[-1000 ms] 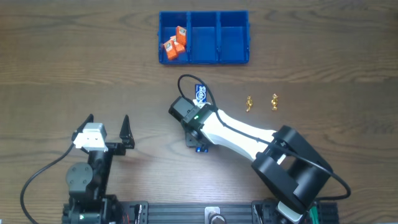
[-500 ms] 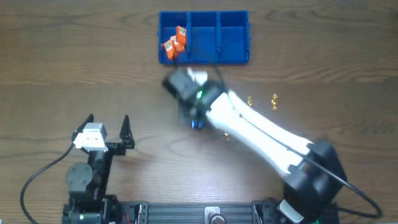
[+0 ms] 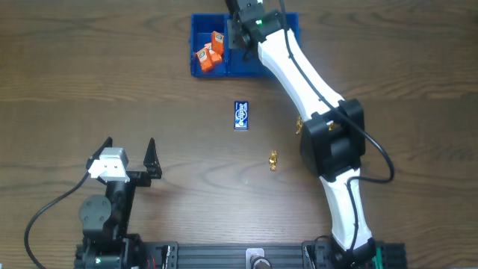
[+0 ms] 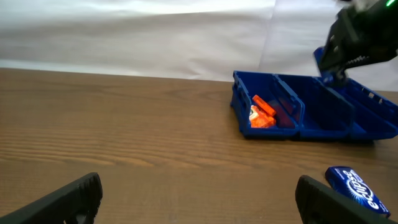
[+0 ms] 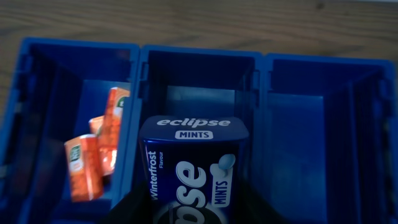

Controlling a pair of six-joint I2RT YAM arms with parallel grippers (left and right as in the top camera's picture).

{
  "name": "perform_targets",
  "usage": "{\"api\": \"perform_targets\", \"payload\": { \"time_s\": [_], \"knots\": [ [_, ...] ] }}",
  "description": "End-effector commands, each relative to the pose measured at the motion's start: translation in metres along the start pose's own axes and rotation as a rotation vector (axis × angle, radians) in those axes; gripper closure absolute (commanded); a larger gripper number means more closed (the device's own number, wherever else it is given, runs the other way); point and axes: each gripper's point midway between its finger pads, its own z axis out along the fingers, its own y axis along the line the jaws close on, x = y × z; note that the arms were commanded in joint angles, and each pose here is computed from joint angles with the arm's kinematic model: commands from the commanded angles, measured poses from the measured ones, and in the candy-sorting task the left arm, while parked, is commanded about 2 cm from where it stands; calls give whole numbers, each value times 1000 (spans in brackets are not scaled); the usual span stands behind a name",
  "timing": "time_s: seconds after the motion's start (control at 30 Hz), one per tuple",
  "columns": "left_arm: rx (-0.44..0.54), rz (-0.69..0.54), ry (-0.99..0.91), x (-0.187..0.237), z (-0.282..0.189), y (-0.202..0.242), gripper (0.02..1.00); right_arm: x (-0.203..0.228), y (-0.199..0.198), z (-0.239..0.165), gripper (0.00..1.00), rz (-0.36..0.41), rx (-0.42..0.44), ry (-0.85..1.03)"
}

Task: Sort Candies Into Trays

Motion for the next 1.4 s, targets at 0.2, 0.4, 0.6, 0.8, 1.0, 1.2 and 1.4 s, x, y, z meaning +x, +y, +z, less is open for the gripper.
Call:
{"api": "perform_targets", "payload": {
  "time_s": [0.2, 0.4, 0.6, 0.8, 1.0, 1.2, 1.4],
  "knots": [
    [14, 3, 48, 16, 1, -1, 23, -16, 2, -2, 386, -7, -14, -53],
    [14, 3, 48, 16, 1, -1, 23, -11, 1, -30, 261, -12, -10, -19],
    [14, 3, 48, 16, 1, -1, 20, 45, 18, -97, 233, -39, -47, 116],
    [14, 3, 48, 16, 1, -1, 20, 158, 28, -64, 224, 27, -12, 316],
    [14, 3, 48, 16, 1, -1, 20, 213, 22, -22, 235, 88, 22, 369],
    [14, 3, 48, 16, 1, -1, 23, 227, 22, -3, 395, 89, 39, 391],
    [14, 3, 48, 16, 1, -1, 20, 226, 23, -3, 733, 90, 32, 389]
  ]
}}
